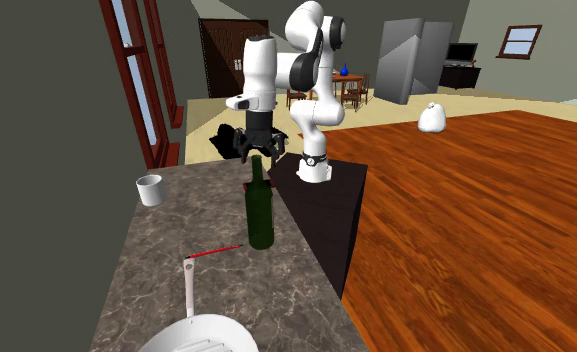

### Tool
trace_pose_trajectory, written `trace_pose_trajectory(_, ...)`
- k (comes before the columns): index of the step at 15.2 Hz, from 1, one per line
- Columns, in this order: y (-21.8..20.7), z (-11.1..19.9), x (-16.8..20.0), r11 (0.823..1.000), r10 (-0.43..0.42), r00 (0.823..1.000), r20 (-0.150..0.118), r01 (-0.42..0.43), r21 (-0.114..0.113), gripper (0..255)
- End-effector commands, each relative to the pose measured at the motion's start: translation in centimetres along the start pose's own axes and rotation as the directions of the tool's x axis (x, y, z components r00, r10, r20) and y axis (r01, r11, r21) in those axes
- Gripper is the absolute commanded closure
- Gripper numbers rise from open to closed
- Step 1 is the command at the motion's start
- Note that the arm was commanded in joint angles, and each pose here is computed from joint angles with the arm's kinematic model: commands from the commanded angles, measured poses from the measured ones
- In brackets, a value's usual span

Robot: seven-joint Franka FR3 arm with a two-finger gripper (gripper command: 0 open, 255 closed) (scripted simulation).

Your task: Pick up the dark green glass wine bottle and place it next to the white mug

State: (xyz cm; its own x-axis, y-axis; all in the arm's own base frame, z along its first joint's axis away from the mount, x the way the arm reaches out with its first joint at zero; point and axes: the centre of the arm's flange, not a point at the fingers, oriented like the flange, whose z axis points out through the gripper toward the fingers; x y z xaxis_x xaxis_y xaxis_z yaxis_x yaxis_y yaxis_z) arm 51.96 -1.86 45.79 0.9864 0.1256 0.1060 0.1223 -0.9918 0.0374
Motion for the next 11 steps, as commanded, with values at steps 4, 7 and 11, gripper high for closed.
trace_pose_trajectory(4, 0.01, 0.04, -0.01, 1.000, 0.000, 1.000, 0.000, 0.000, 0.000, 0)
trace_pose_trajectory(7, 0.01, 0.04, -0.01, 1.000, 0.000, 1.000, 0.000, 0.000, 0.000, 255)
trace_pose_trajectory(11, 0.02, 0.04, -0.01, 1.000, 0.000, 1.000, 0.000, 0.000, 0.000, 255)
